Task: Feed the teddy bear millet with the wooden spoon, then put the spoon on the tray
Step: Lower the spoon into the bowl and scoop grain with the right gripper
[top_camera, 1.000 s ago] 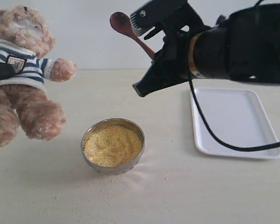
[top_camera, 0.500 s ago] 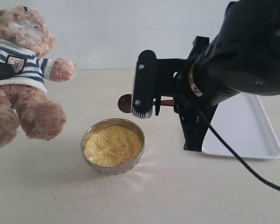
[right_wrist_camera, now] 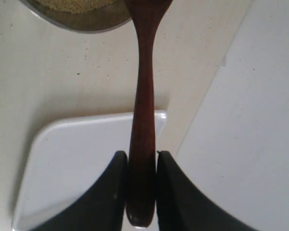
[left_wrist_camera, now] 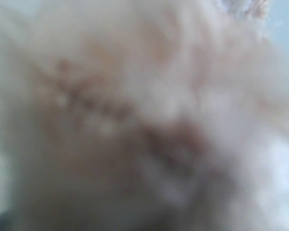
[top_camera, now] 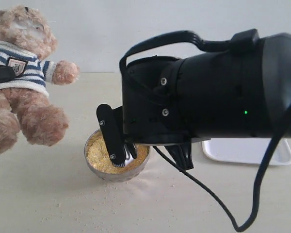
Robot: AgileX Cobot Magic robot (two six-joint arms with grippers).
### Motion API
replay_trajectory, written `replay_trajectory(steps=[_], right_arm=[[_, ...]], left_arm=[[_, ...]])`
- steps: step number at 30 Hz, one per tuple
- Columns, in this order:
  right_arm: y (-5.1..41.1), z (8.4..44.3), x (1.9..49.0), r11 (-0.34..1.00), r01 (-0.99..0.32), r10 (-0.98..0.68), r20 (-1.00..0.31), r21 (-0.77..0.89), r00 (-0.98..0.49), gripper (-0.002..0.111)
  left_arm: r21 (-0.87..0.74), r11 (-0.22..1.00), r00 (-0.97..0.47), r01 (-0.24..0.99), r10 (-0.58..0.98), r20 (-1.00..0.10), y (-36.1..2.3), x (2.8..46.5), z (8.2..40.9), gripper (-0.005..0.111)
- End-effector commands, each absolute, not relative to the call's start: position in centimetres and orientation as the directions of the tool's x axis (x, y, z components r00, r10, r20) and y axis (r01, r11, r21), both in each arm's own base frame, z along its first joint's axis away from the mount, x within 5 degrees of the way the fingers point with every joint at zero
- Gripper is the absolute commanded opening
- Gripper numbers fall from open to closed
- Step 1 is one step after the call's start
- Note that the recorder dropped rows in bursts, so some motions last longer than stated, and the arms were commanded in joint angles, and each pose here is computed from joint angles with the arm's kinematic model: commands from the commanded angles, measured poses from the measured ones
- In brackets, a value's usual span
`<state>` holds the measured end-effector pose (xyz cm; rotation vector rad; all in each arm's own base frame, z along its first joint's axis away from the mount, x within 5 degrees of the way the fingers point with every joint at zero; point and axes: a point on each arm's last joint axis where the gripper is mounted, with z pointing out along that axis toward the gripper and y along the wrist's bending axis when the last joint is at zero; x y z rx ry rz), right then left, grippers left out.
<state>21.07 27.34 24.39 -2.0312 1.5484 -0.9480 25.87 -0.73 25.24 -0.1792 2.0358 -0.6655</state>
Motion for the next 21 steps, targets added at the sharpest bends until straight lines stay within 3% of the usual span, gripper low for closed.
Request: replay_trajectory(steps=[1, 10, 21], right_arm=[[27.5, 24.8, 21.0, -0.242, -0.666, -0.968, 0.227, -0.706, 0.111, 0.000], [28.7, 24.3, 20.4, -0.241, -0.700, -0.969, 0.127, -0.672, 0.211, 0.000], [28.7, 21.9, 20.8, -0.301, -0.724, -0.951, 0.248, -0.621, 0.182, 0.000]], left_arm=[[-0.531, 0.833, -0.527, 0.154, -0.386, -0.757, -0.8, 25.7, 25.5, 0.005], [-0.531, 0.833, -0.527, 0.154, -0.386, -0.757, -0.8, 25.7, 25.5, 0.005], [-0.525, 0.837, -0.529, 0.155, -0.378, -0.760, -0.8, 25.7, 25.5, 0.005]])
